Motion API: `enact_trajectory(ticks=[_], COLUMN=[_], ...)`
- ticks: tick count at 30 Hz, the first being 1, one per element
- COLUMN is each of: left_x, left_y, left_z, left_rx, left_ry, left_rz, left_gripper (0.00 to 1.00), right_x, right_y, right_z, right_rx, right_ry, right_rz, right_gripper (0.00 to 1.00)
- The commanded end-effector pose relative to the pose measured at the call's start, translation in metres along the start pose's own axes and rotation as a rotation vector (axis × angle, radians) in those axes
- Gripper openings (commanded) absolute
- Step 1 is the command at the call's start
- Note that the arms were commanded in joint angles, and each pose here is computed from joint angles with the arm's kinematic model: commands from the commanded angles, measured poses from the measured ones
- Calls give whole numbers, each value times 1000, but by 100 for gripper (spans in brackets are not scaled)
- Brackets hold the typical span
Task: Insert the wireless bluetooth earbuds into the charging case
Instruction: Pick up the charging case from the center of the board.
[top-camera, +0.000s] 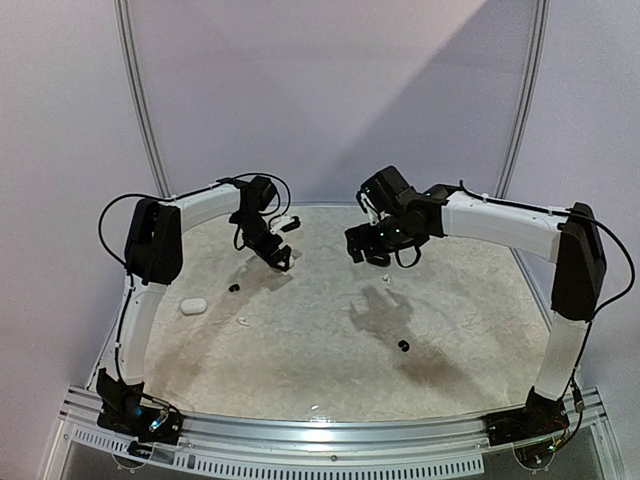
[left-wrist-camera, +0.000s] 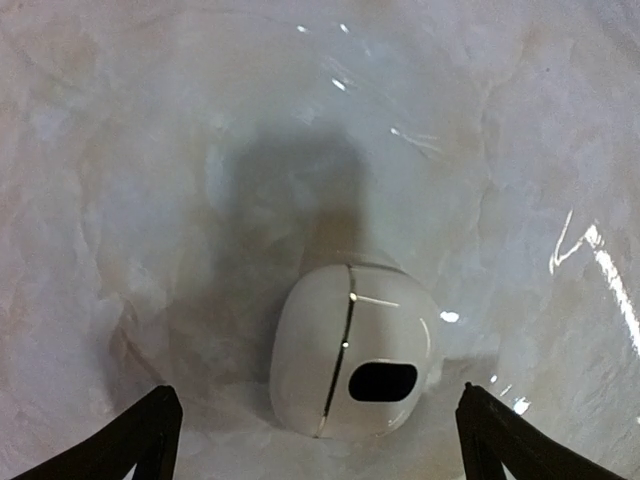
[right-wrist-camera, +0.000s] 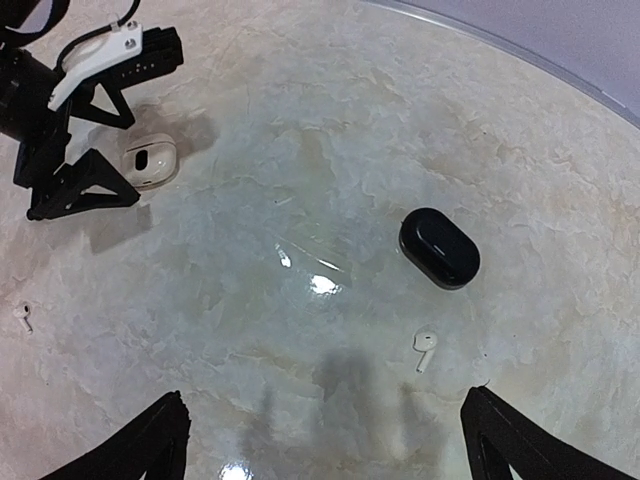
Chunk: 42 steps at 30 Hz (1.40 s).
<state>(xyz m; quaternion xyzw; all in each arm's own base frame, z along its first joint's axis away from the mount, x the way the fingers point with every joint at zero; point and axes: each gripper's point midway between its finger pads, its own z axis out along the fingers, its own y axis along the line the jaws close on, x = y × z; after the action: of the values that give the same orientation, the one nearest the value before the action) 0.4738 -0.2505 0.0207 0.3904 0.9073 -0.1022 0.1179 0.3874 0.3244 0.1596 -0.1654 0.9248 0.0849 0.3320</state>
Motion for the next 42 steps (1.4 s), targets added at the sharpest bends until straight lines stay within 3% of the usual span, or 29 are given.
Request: enact_trajectory(ticks=[1, 13, 16, 24, 29, 32, 38, 42], left_x=[4, 1, 3, 8, 1, 2, 47, 93], left_y=[-17, -25, -24, -26, -34, -43, -68, -82], left_z=[9, 27, 25, 9, -47, -102, -209, -249], left_rx=[8, 42, 33, 17, -10, -54, -155, -215], left_ry=[57, 70, 81, 75, 21, -31, -101, -100], left_rz=[70, 88, 106, 151, 196, 244, 326, 368], left_gripper=[94, 70, 50, 15, 7, 4, 5, 6], right_x=[4, 3, 4, -5, -22, -45, -100, -128], right_y=[-16, -20, -20, -14, -2, 17, 48, 64], right_z=[-11, -17, -17, -20, -28, -40, -56, -63], right_rx=[52, 69, 70, 40, -26, -121, -247, -319], right_ry=[2, -1, 3, -20, -71, -122, -260, -338], right_rz=[20, 14, 15, 15, 14, 6, -23, 2], right_gripper=[96, 96, 96, 96, 96, 97, 97, 97])
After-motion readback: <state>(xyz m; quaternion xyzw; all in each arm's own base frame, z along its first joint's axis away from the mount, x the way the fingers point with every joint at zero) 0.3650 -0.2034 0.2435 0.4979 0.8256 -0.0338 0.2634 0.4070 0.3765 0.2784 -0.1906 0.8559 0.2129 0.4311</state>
